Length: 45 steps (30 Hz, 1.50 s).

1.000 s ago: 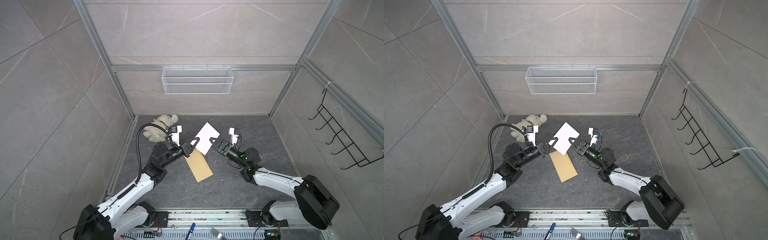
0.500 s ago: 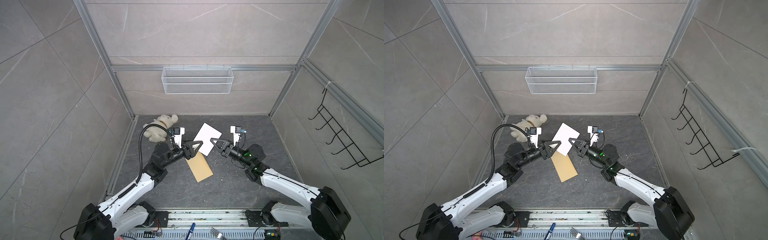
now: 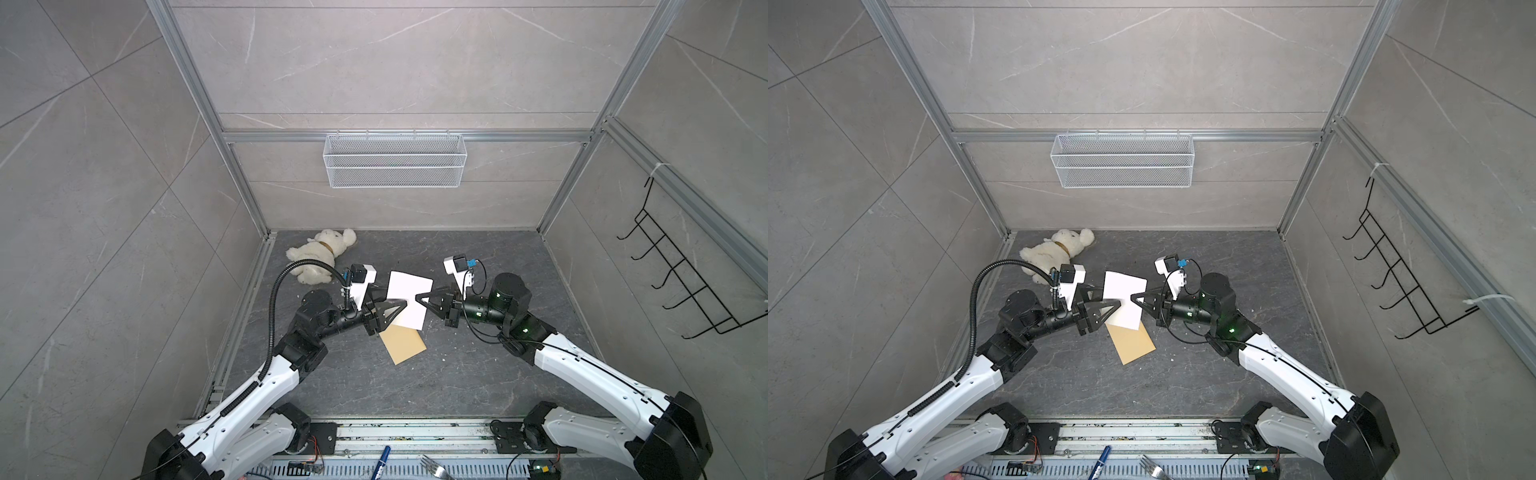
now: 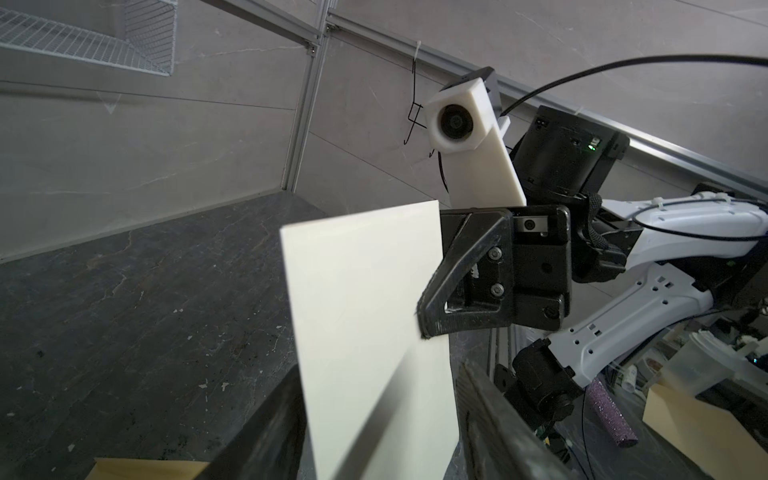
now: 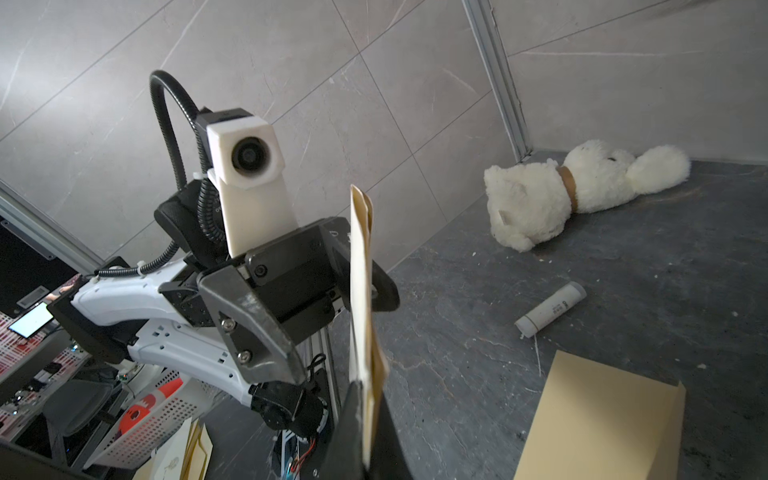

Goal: Place the letter into the envelope and seal it
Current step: 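Raise the letter upright with the right gripper while the left gripper grasps its other edge, then release the letter with the right gripper and move it to the yellow envelope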

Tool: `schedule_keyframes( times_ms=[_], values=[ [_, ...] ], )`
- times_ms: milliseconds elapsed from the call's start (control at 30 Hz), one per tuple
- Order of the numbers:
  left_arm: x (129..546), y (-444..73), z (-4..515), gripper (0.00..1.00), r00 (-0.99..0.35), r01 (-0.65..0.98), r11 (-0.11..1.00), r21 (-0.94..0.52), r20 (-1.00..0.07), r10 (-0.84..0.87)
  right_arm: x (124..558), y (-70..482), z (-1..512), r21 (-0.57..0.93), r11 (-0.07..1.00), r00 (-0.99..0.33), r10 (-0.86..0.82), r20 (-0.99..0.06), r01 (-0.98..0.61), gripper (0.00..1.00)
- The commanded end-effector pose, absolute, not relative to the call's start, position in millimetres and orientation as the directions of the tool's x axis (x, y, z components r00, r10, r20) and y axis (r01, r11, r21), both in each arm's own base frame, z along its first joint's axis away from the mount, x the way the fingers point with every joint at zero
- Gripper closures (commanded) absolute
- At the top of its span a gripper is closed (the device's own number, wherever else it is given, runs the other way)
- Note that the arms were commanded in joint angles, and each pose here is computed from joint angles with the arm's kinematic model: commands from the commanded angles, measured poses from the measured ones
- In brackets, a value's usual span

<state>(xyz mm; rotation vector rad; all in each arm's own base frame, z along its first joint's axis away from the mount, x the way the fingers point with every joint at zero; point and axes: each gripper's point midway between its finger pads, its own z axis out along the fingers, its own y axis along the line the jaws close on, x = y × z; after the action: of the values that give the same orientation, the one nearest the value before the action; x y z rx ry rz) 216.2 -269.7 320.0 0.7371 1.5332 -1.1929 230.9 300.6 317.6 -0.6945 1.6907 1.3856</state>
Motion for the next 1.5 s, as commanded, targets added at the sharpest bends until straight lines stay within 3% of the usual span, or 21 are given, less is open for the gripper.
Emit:
schedule_keyframes(
  times_ms=[0, 133, 200, 233, 367, 467, 633, 833, 1100, 1467],
  values=[
    [206.9, -274.5, 338.8, 0.54, -0.226, 0.933, 0.259, -0.25, -0.967, -0.118, 227.1, 303.5, 322.4, 0.485, 0.22, -0.488, 0.045, -0.872, -0.846, 1.0],
    [212.2, -276.3, 331.3, 0.84, -0.244, 0.924, 0.274, -0.265, -0.963, -0.11, 233.6, 304.3, 316.0, 0.489, 0.252, -0.496, 0.039, -0.867, -0.835, 0.98],
    [217.0, -276.5, 328.3, 0.98, -0.254, 0.916, 0.293, -0.276, -0.961, -0.11, 239.7, 303.4, 311.8, 0.489, 0.286, -0.5, 0.039, -0.865, -0.824, 0.89],
    [220.6, -275.9, 327.6, 1.0, -0.259, 0.909, 0.308, -0.282, -0.959, -0.112, 242.1, 302.5, 310.2, 0.487, 0.302, -0.5, 0.038, -0.865, -0.819, 0.86],
    [237.8, -266.9, 323.1, 1.0, -0.281, 0.854, 0.422, -0.305, -0.952, -0.118, 255.5, 292.1, 303.0, 0.46, 0.412, -0.486, 0.045, -0.873, -0.787, 0.64],
    [255.6, -245.3, 316.9, 1.0, -0.296, 0.752, 0.578, -0.316, -0.946, -0.132, 267.2, 279.6, 292.2, 0.43, 0.52, -0.481, 0.041, -0.876, -0.738, 0.48],
    [267.5, -210.3, 302.4, 1.0, -0.336, 0.588, 0.744, -0.316, -0.933, -0.13, 288.8, 260.3, 257.9, 0.378, 0.687, -0.534, -0.016, -0.845, -0.62, 0.34],
    [278.0, -170.9, 274.0, 1.0, -0.404, 0.371, 0.878, -0.304, -0.904, -0.142, 304.9, 269.1, 220.7, 0.323, 0.759, -0.595, -0.105, -0.797, -0.565, 0.22],
    [285.0, -151.9, 262.6, 1.0, -0.457, 0.297, 0.892, -0.342, -0.871, -0.182, 317.1, 299.2, 167.7, 0.078, 0.843, -0.632, -0.335, -0.699, -0.533, 0.17],
    [285.6, -127.6, 252.0, 1.0, -0.498, 0.245, 0.865, -0.438, -0.822, -0.276, 319.5, 318.9, 114.0, -0.092, 0.852, -0.677, -0.47, -0.566, -0.515, 0.34]
  ],
)
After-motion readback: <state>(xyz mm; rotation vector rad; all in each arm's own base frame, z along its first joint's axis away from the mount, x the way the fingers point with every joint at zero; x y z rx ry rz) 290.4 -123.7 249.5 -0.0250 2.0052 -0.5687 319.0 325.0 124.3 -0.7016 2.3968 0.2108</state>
